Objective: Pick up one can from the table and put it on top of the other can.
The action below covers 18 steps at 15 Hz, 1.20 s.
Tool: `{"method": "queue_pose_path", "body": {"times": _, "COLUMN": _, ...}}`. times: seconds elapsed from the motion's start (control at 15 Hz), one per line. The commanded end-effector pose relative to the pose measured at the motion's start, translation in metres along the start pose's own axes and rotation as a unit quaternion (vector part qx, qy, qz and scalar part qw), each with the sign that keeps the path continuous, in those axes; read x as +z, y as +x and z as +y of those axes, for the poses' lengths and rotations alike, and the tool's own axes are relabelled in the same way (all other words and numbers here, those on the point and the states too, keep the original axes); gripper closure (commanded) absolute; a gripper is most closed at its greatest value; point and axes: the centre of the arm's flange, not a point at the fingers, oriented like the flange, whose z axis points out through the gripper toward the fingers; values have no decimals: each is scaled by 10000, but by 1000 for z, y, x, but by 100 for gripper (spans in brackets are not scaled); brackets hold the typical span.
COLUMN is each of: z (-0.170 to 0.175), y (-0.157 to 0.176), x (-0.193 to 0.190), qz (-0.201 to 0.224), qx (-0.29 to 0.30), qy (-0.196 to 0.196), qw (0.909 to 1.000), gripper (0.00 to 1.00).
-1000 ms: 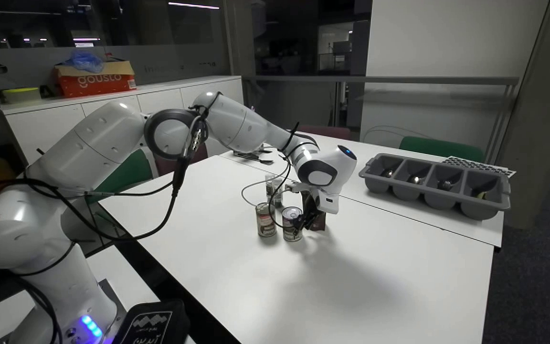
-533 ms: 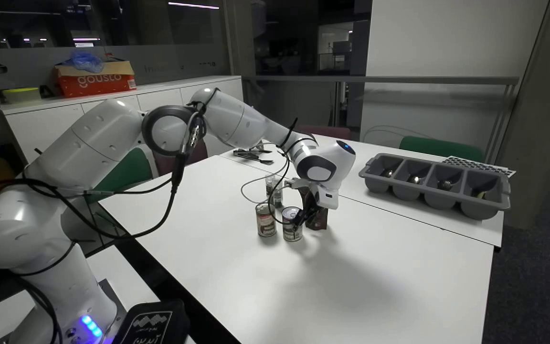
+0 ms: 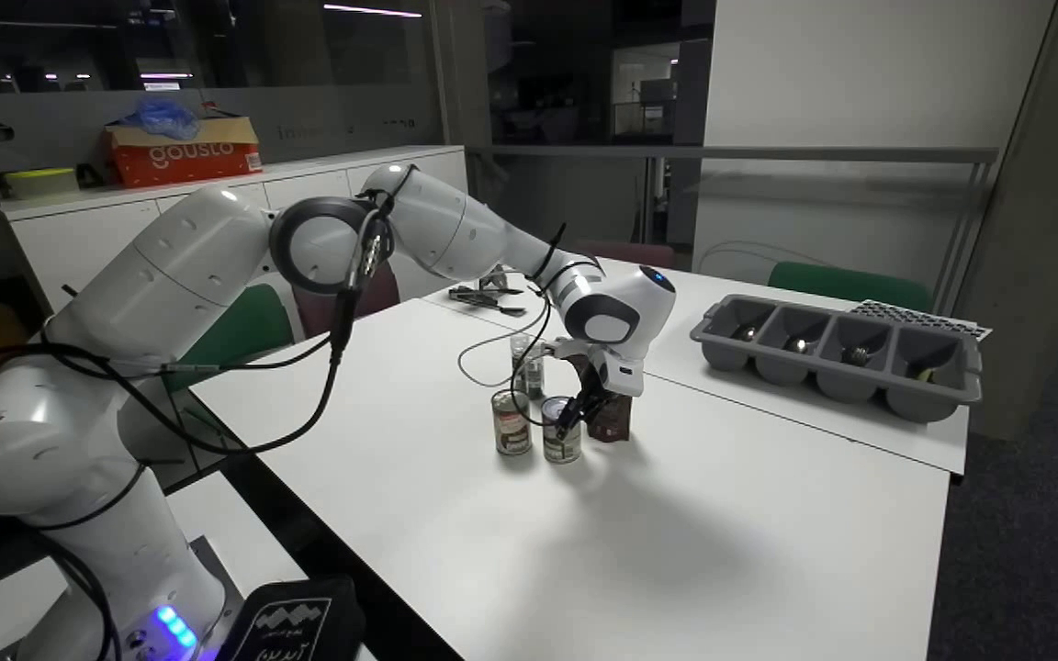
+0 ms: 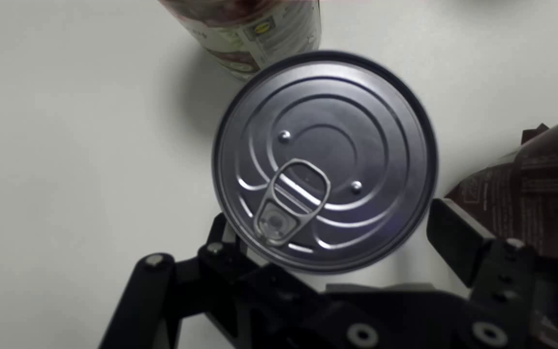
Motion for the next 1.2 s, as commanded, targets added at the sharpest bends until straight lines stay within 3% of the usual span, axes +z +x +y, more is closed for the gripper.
{"method": "queue_pose_path", "body": {"times": 0.0, "z": 19, "y": -18, "x": -3, "qz": 37, "qx": -70, "qy": 13, "qw": 10000, "gripper": 0}}
{"method": "queue_pose_path", "body": {"times": 0.67, "z": 30, "y": -32, "x": -1, "qz": 107, "qx": -85, "qy": 10, "qw": 9999, "gripper": 0}}
{"method": "queue_pose_path", "body": {"times": 1.0, "z": 48, "y": -50, "x": -2, "qz": 370, "qx": -86, "qy": 284, "qw": 9989, "gripper": 0}}
{"method": "queue_pose_path", "body": {"times": 1.07, "z": 48, "y": -51, "x": 0, "qz": 393, "qx": -81, "qy": 287, "qw": 9988, "gripper": 6}}
{"method": "queue_pose_path", "body": {"times": 1.13, "z": 48, "y": -52, "x": 0, "qz": 433, "qx": -95, "qy": 252, "qw": 9987, "gripper": 26}}
